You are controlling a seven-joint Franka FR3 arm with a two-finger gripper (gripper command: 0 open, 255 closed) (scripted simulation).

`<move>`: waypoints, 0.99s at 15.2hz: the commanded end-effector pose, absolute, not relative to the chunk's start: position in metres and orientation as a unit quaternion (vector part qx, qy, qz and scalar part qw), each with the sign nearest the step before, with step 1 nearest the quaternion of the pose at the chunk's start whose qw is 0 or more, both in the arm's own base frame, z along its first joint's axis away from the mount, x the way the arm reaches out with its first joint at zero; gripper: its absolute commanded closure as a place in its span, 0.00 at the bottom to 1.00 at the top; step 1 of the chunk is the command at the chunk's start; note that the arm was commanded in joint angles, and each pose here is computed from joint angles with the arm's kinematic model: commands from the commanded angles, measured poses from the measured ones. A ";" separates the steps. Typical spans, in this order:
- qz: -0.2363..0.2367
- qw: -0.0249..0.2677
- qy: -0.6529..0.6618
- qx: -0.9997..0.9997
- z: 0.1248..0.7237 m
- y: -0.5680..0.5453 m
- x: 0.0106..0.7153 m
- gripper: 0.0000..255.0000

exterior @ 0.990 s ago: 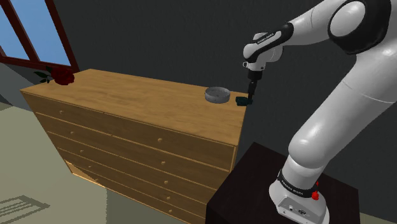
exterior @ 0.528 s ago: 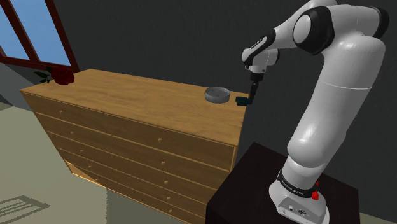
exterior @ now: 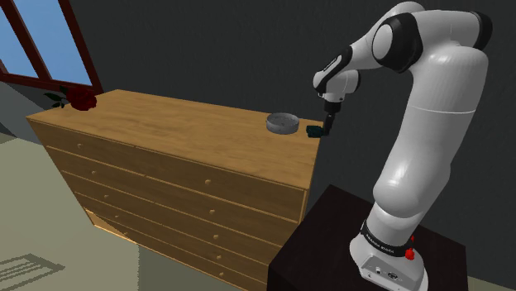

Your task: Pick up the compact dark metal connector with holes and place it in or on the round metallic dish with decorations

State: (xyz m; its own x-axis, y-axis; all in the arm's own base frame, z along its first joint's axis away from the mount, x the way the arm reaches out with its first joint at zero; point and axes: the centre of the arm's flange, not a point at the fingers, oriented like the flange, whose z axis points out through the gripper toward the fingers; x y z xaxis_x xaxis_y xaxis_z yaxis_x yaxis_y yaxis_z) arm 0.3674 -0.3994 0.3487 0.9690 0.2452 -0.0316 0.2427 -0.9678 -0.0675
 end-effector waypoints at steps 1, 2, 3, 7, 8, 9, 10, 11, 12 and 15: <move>0.020 0.031 -0.123 -0.992 0.346 -0.399 0.367 0.00; 0.020 0.031 -0.123 -0.992 0.346 -0.399 0.367 0.00; 0.020 0.031 -0.123 -0.992 0.346 -0.399 0.367 0.00; 0.020 0.031 -0.123 -0.992 0.346 -0.399 0.367 1.00; 0.020 0.031 -0.123 -0.992 0.346 -0.399 0.367 1.00; 0.020 0.031 -0.123 -0.992 0.346 -0.399 0.367 1.00; 0.020 0.031 -0.123 -0.992 0.346 -0.399 0.367 1.00; 0.020 0.031 -0.123 -0.992 0.346 -0.399 0.367 1.00; 0.020 0.031 -0.123 -0.992 0.346 -0.399 0.367 1.00; 0.020 0.031 -0.123 -0.992 0.346 -0.399 0.367 1.00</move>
State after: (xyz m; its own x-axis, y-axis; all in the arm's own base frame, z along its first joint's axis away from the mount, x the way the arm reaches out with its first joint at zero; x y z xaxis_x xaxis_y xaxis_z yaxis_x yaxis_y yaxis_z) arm 0.3670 -0.3988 0.3456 0.9689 0.2453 -0.0315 0.2428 -0.9677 -0.0674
